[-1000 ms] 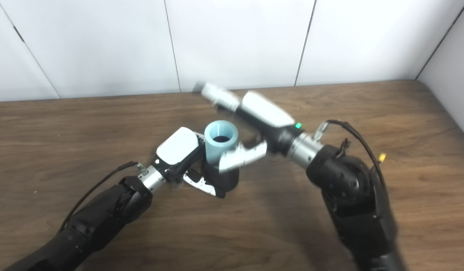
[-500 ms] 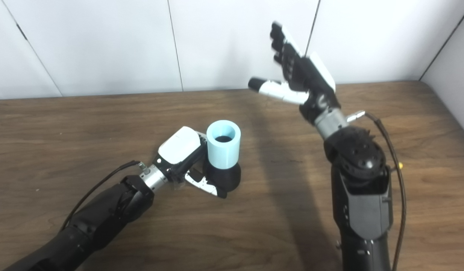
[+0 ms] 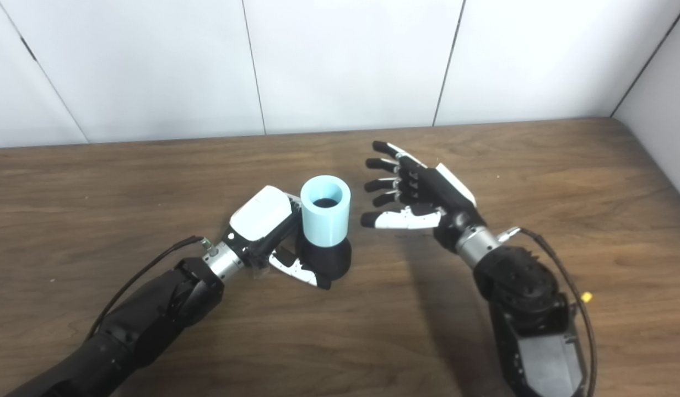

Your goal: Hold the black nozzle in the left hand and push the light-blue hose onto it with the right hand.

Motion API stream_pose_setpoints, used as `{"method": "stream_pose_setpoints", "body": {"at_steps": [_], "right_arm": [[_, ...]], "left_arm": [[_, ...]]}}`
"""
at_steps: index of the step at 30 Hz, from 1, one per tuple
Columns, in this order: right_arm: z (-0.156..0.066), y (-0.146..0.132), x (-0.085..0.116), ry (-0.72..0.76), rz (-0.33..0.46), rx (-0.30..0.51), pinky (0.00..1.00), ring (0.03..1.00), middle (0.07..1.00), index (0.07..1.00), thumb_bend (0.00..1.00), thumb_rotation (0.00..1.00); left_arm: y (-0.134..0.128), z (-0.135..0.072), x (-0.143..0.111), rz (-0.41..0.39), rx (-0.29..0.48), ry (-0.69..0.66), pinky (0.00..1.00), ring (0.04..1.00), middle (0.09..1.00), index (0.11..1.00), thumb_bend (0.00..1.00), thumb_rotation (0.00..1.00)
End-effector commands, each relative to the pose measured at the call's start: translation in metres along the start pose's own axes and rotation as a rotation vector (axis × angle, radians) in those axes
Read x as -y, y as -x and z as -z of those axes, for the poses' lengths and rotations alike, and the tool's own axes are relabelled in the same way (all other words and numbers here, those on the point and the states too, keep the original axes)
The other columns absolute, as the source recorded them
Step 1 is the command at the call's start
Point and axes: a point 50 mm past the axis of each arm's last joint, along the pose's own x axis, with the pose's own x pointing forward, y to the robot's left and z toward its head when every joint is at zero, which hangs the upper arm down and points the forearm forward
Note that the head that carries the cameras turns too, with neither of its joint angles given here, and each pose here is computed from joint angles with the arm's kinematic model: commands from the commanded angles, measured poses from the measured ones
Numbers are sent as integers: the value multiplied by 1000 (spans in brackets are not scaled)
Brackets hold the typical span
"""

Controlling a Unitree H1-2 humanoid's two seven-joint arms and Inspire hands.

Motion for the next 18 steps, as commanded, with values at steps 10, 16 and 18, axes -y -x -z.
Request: {"method": "stream_pose_setpoints", "body": {"at_steps": [10,16,18], "right_arm": [[9,1,-10,-14,138,69,564,708,849,902,792,213],[23,6,-23,-36,138,77,608,705,856,900,787,195],[25,8,-25,-42,141,72,622,711,866,901,785,201]], "left_arm": [[80,-12,75,352,-223,32,364,458,468,521,513,0],[80,-14,40,325,-387,33,677,846,919,916,981,264],[81,-14,29,288,-414,46,769,943,984,983,998,314]]}}
